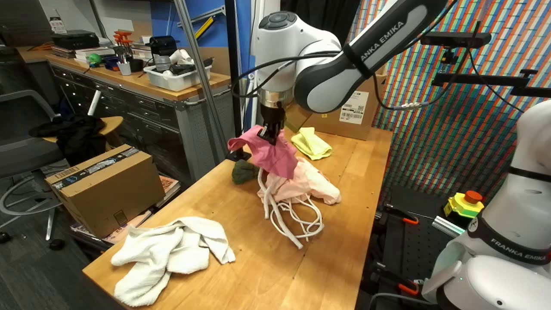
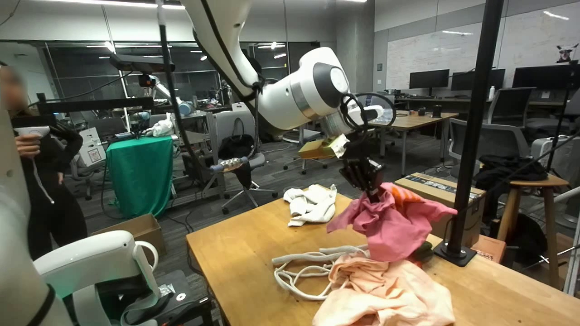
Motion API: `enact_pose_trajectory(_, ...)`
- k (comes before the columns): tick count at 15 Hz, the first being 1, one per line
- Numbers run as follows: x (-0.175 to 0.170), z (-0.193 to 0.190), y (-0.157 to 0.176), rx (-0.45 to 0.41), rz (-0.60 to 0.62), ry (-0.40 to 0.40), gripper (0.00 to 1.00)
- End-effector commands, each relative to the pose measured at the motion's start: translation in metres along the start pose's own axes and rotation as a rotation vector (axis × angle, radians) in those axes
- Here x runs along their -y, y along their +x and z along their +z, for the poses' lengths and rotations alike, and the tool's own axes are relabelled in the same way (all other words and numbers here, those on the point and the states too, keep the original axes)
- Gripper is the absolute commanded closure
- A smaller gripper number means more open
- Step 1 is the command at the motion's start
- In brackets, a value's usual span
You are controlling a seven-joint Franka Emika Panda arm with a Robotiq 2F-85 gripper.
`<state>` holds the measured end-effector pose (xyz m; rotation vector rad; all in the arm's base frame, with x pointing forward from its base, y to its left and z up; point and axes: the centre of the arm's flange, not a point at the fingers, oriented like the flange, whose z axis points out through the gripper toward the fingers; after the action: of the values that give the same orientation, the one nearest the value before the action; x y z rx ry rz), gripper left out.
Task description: Move the white towel to the left, move the yellow towel to the right, move the pink t-shirt to the right, move the peach t-shirt to the right, move the radish to the right, separate the two white ropes
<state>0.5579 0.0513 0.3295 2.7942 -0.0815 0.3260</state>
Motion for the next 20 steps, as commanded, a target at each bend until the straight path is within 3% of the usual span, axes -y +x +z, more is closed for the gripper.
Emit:
enact_pose_trajectory(1,-0.031,-0.042,-0.018,-0.103,0.110,-0.080,0.97)
enact_pose_trajectory(4,-0.052,-0.055,-0.024,-0.150,0.181,-0.165,0.98)
enact_pose_trajectory(8,-0.082,-0.055,-0.037,-0.148,0.296,-0.314,0.98)
enact_pose_trajectory(20,-0.166,0.019,-0.081,0.033,0.615,-0.823,0.98)
